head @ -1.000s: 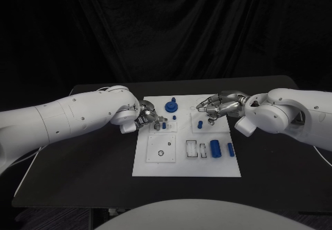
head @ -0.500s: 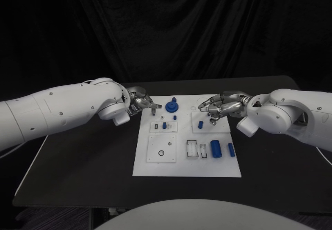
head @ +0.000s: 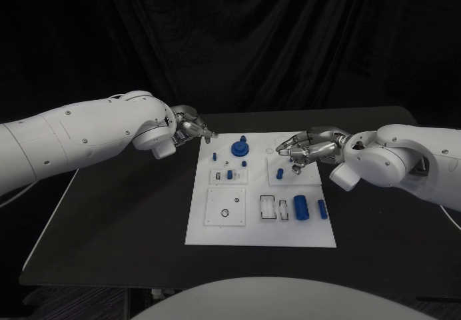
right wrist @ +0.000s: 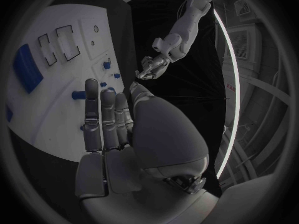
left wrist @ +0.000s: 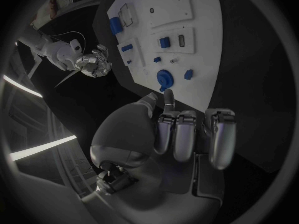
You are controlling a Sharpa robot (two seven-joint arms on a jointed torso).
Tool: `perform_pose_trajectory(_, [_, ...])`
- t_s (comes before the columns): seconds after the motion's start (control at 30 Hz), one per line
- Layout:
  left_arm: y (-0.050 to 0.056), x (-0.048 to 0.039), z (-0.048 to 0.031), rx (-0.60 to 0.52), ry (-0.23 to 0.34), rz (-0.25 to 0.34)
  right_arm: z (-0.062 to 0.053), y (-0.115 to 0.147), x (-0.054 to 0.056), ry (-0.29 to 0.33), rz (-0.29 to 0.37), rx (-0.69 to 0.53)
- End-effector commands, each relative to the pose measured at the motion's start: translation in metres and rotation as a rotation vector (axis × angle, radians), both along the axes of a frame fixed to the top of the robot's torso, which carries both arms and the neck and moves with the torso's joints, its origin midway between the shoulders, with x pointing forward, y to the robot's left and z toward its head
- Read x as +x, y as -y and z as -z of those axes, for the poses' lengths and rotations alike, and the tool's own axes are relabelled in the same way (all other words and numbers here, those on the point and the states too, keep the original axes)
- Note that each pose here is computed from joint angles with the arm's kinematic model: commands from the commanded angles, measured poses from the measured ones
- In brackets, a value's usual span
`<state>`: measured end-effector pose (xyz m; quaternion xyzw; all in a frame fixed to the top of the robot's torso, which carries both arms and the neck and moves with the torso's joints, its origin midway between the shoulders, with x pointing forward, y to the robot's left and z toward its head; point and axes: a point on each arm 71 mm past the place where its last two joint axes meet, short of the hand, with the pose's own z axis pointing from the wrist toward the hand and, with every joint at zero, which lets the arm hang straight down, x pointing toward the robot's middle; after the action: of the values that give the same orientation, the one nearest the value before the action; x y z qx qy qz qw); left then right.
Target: Assemble the parts on the task board
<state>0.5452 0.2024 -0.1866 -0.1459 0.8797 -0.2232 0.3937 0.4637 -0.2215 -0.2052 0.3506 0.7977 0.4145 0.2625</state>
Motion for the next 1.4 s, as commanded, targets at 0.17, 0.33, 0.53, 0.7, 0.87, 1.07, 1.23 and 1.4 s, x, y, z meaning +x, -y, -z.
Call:
perform_pose_trajectory(0.17, [0.004,0.0048,0.0104,0.081,-0.105,0.036,0.000,-0.004,-0.001,0.010,-0.015,0.014])
perform_pose_trajectory(0.33, [0.008,0.0105,0.0150,0.083,-0.108,0.034,-0.001,-0.005,-0.001,0.018,-0.013,0.018])
perform_pose_trajectory(0.53, [0.009,0.0157,0.0220,0.087,-0.115,0.025,-0.001,-0.006,-0.002,0.021,-0.012,0.019])
perform_pose_trajectory(0.7, [0.008,0.0188,0.0261,0.088,-0.116,0.015,-0.001,-0.004,-0.002,0.022,-0.006,0.018])
perform_pose_trajectory(0.87, [0.007,0.0208,0.0283,0.093,-0.121,0.009,-0.001,-0.005,-0.002,0.020,-0.008,0.017])
perform_pose_trajectory(1.07, [0.008,0.0207,0.0322,0.097,-0.133,0.012,-0.001,-0.006,-0.002,0.016,-0.014,0.017])
perform_pose_trajectory(1.23, [0.009,0.0200,0.0357,0.100,-0.145,0.018,-0.001,-0.006,-0.002,0.013,-0.016,0.016])
perform_pose_trajectory(1.4, [0.009,0.0193,0.0399,0.099,-0.154,0.022,-0.001,-0.007,-0.002,0.010,-0.019,0.015])
